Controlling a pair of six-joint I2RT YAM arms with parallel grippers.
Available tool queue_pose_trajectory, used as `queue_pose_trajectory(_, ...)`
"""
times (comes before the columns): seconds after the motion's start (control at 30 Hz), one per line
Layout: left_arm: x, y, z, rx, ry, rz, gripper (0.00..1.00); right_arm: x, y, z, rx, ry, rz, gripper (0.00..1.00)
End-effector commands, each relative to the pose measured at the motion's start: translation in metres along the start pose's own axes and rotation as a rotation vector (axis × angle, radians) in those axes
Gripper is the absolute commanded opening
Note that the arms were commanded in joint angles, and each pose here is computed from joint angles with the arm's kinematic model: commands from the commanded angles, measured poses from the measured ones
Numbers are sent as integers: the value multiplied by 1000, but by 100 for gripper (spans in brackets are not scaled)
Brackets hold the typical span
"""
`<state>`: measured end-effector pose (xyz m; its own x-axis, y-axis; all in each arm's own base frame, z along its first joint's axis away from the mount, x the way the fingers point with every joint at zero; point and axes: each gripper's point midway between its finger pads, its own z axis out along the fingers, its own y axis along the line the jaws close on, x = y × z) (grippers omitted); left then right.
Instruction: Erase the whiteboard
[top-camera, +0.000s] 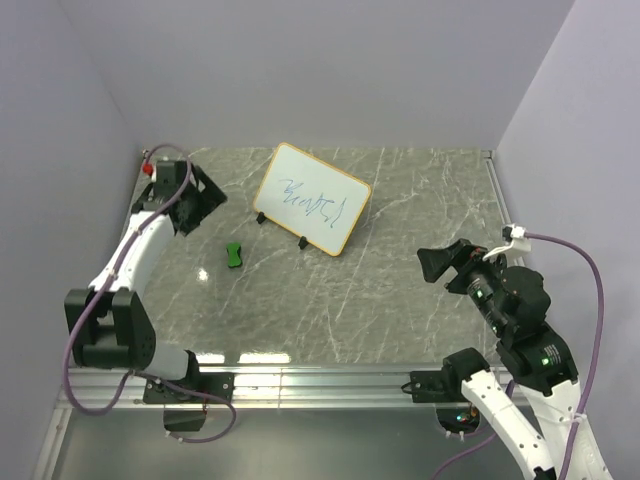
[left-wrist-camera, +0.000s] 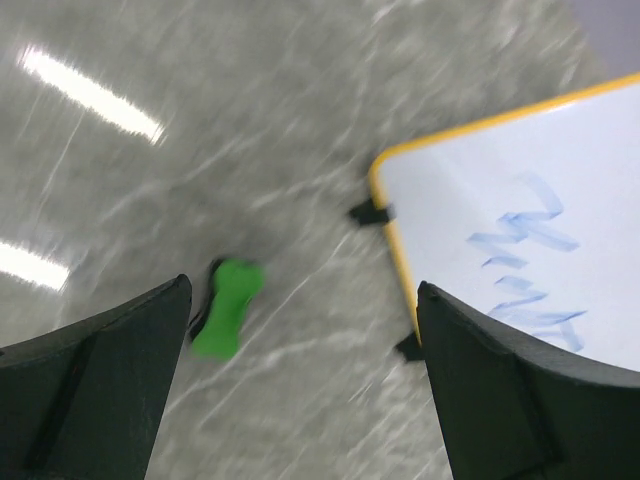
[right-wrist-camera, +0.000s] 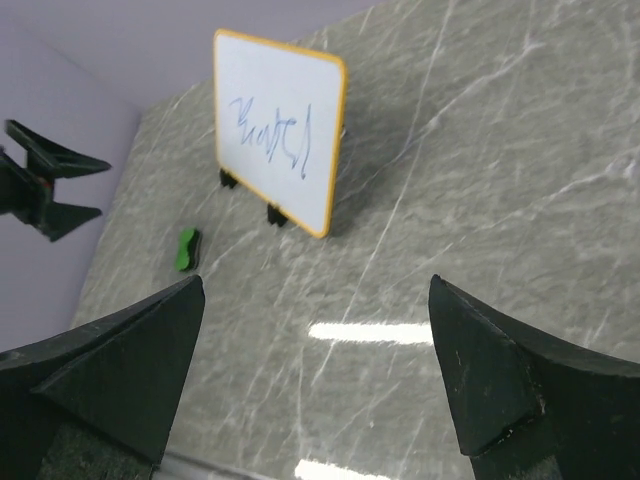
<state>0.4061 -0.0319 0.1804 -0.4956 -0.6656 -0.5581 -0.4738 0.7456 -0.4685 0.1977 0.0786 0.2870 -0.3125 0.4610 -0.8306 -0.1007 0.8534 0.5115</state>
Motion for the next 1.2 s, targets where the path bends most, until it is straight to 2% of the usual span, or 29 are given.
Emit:
queue_pose_trajectory(0.0,35,25,-29,-18,76,-48,99,11,11,-10,-60,58,33,100)
queue_pose_trajectory(0.03,51,40,-30,-55,90,-59,100,19,13,-13,-73,93,43,100)
queue_pose_trajectory(0.1,53,49,-44,-57,60,-71,99,27,14,-14,-75,140,64,100)
queue_pose_trajectory(0.2,71,74,-47,-143,88,-12,99,45,18,-17,-103,231,49,100)
queue_pose_trajectory(0.37,90,98,-42,-215,122,75,97,34,13,-27,-82,211,-16,100)
queue_pose_trajectory(0.5,101,101,-27,-209,150,120,91,34,6,-26,-38,226,-47,100)
queue_pose_trajectory(0.7,122,83,-5,-158,177,193,89,61,6,-16,-47,335,-12,98)
queue_pose_trajectory(0.97,116,67,22,-126,139,290,87,66,10,-9,-62,376,-13,97)
queue_pose_trajectory(1.17,123,70,51,-159,182,358,78,69,9,-1,-36,390,13,96)
